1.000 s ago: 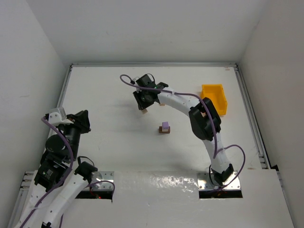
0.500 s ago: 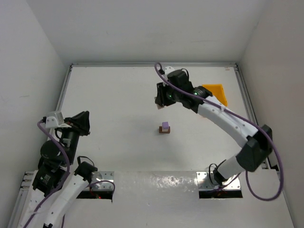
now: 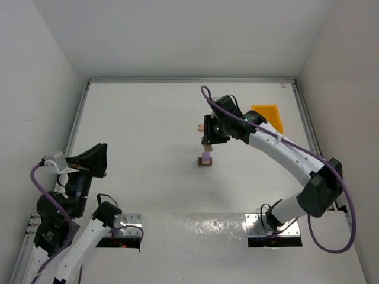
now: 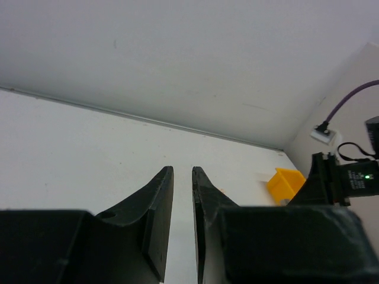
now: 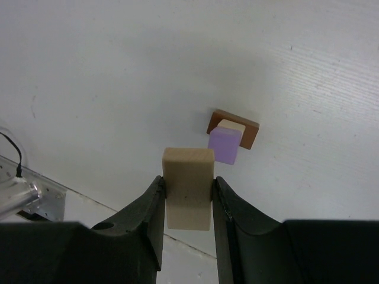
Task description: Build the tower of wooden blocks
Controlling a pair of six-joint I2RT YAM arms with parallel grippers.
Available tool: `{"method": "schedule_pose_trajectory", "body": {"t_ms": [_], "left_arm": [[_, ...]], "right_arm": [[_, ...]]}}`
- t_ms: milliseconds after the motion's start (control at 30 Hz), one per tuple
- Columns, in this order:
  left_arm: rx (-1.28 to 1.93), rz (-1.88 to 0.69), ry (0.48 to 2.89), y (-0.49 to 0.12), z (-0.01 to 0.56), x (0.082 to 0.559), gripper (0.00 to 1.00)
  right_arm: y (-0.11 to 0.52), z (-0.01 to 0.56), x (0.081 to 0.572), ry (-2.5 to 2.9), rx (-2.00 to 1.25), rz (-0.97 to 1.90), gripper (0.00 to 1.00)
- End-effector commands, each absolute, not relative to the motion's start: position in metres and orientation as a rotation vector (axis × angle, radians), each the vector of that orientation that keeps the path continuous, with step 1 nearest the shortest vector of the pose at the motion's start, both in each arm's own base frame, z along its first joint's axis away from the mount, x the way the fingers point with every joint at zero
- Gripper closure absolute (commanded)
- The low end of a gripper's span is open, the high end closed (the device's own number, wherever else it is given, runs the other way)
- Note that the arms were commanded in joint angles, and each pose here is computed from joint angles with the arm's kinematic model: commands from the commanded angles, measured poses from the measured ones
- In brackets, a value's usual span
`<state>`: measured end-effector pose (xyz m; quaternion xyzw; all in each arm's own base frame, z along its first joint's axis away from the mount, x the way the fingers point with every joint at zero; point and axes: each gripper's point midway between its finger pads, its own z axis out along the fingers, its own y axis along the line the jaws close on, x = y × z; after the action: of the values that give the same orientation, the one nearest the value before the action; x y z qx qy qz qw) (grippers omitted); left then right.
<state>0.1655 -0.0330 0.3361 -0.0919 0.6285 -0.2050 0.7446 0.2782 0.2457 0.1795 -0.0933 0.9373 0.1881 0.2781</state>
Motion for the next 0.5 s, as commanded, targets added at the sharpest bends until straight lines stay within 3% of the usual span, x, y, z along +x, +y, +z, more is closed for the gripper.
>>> {"method": "schedule_pose_trajectory", "body": {"t_ms": [0, 467], "left_arm": [[-0.202, -0.484, 1.332, -0.033, 0.346, 0.16, 0.83], [-0.205, -0.542, 1.282, -0.029, 0.354, 0.147, 0.83]], "right_arm": [[0.247, 0.175, 0.282, 2.569, -0.182, 0.477, 0.77], [0.243, 0.14, 0.282, 2.704, -0.134, 0.303, 0.77]]}}
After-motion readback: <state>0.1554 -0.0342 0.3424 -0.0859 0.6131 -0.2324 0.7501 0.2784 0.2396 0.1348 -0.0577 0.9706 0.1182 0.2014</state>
